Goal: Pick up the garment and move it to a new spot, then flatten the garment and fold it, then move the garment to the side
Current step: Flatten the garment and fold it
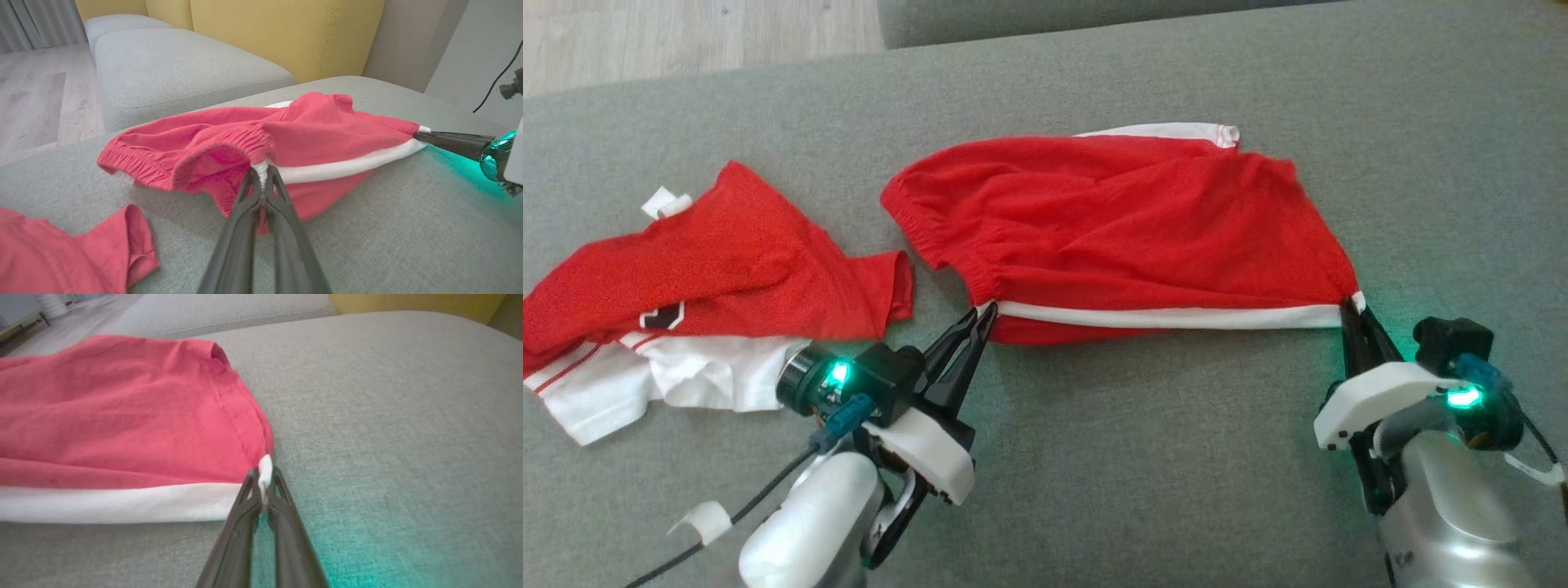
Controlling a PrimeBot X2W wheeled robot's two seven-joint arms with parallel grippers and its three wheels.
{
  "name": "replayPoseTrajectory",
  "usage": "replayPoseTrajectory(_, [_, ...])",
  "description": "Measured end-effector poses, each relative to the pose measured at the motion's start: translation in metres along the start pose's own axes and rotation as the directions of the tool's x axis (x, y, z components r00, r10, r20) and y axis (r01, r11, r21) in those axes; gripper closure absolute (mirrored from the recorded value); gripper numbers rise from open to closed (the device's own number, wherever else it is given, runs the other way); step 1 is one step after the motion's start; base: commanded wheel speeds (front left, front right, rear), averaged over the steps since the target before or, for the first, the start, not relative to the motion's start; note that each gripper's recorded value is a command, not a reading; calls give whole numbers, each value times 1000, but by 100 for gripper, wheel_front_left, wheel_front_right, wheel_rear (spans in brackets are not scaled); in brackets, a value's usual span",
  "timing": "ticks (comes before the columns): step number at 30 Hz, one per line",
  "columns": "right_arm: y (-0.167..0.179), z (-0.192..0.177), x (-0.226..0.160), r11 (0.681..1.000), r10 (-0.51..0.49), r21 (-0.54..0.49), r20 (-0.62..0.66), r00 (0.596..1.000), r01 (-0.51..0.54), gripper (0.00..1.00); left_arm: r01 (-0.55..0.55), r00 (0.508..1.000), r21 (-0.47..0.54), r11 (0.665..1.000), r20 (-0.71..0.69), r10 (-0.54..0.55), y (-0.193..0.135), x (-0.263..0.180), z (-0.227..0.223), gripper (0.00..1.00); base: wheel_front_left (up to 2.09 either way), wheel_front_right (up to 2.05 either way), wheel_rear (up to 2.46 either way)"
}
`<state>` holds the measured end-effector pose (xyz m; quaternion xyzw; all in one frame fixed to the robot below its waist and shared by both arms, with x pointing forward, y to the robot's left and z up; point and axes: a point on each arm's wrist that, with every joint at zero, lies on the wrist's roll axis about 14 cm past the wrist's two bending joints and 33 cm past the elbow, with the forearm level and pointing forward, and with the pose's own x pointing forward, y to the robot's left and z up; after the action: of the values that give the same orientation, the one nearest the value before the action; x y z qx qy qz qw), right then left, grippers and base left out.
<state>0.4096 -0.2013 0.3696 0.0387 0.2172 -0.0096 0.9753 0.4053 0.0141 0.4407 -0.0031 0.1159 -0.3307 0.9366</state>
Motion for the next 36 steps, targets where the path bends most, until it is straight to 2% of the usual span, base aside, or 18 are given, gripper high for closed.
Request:
replayPoseTrajectory(4, [1, 21, -3, 998, -2, 64, 81, 997, -4, 100, 5, 1000, 28, 1000, 10, -5, 0, -3, 8, 100, 0, 0, 0])
replayPoseTrajectory(8, [8, 63, -4, 991, 12, 131, 206, 978, -40, 100, 12, 999, 17, 1000, 41, -13, 0, -5, 25, 100, 0, 0, 0])
replayPoseTrajectory(11, [12, 102, -7, 982, 20, 171, 299, 954, -74, 100, 17, 998, 88, 996, 51, -21, 7, -5, 42, 100, 0, 0, 0])
replayPoseTrajectory(16, [18, 168, -18, 959, 42, 238, 422, 906, -155, 100, 10, 991, 222, 975, 128, -39, 21, 3, 107, 100, 0, 0, 0])
replayPoseTrajectory(17, [20, 193, -23, 950, 52, 249, 464, 884, -187, 100, -4, 986, 274, 962, 162, -42, 25, 5, 136, 100, 0, 0, 0])
replayPoseTrajectory(21, [22, 240, -38, 937, 59, 258, 551, 833, -236, 100, -36, 972, 350, 936, 228, -48, 29, 6, 186, 100, 0, 0, 0])
replayPoseTrajectory(26, [22, 294, -69, 940, 60, 210, 672, 738, -268, 100, -67, 943, 385, 920, 326, -68, 23, -2, 237, 100, 0, 0, 0])
replayPoseTrajectory(27, [22, 294, -69, 940, 60, 210, 672, 738, -268, 100, -67, 943, 385, 920, 326, -68, 23, -2, 237, 100, 0, 0, 0])
replayPoseTrajectory(30, [22, 317, -91, 953, 63, 159, 730, 681, -258, 100, -77, 895, 365, 928, 436, -97, 13, -13, 267, 100, 0, 0, 0])
replayPoseTrajectory(32, [19, 324, -102, 955, 59, 149, 750, 659, -255, 100, -74, 883, 370, 926, 456, -112, 6, -18, 274, 100, 0, 0, 0])
replayPoseTrajectory(34, [15, 315, -106, 964, 54, 137, 735, 676, -226, 100, -45, 895, 357, 933, 430, -122, -1, -19, 265, 100, 0, 0, 0])
replayPoseTrajectory(36, [7, 289, -103, 966, 38, 160, 690, 723, -204, 100, 8, 913, 338, 941, 382, -145, -11, -20, 243, 100, 0, 0, 0])
